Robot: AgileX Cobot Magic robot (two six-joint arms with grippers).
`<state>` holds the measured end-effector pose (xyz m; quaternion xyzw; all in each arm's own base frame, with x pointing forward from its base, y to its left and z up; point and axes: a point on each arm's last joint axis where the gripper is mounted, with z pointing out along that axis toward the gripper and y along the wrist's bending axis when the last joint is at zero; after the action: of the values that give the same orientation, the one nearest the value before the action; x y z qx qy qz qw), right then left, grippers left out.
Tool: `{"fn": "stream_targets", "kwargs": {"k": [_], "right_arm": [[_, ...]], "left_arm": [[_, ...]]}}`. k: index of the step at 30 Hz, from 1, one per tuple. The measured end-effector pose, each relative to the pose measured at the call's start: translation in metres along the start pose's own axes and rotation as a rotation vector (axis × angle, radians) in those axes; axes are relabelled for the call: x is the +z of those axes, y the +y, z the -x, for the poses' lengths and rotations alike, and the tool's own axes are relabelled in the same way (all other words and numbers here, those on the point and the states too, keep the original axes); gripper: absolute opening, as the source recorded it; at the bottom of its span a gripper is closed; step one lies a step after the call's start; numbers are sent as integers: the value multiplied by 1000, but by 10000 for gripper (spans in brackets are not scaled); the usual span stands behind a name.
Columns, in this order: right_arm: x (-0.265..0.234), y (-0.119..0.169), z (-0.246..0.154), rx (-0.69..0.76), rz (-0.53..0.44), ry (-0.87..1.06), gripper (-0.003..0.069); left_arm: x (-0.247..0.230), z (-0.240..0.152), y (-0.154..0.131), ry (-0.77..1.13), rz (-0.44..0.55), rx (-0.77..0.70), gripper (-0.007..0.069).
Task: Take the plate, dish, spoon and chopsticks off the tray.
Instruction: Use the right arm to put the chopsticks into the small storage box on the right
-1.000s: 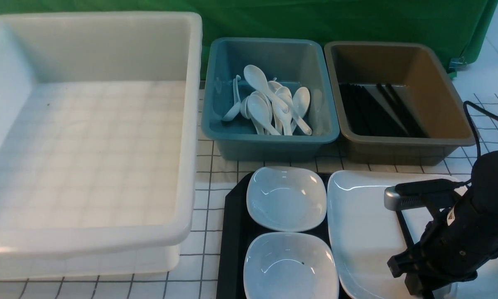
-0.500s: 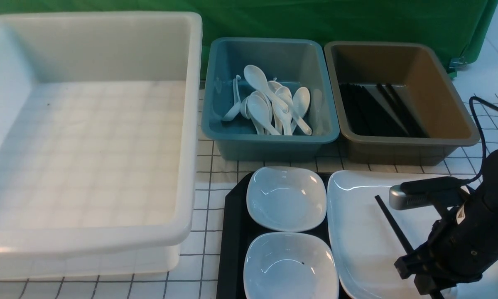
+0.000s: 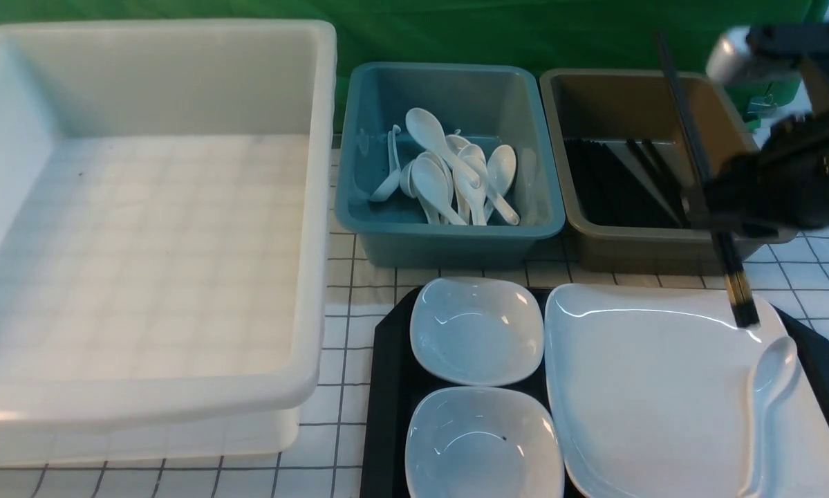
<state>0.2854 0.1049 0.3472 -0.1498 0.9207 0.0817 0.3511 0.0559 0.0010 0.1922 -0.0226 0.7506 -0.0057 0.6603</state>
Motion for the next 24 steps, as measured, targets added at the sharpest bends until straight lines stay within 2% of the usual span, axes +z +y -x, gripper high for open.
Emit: {"fn": "stream_targets", "kwargs": {"k": [6, 9, 10, 13, 19, 24], "right_arm": [[36, -21, 49, 32, -47, -124, 125], [87, -49, 67, 66, -91, -191, 125], [87, -50, 67, 69, -95, -203, 125], [134, -68, 65, 86, -122, -235, 125], [191, -78, 44, 102, -128, -174, 150], [213, -79, 29, 140, -121, -107, 221]], "left_arm": [[0, 0, 0, 0, 0, 0, 22], [0, 0, 0, 0, 0, 0, 22], [0, 0, 0, 0, 0, 0, 22], [0, 0, 0, 0, 0, 0, 22], [0, 0, 0, 0, 0, 0, 22], [0, 0, 0, 0, 0, 0, 22]]}}
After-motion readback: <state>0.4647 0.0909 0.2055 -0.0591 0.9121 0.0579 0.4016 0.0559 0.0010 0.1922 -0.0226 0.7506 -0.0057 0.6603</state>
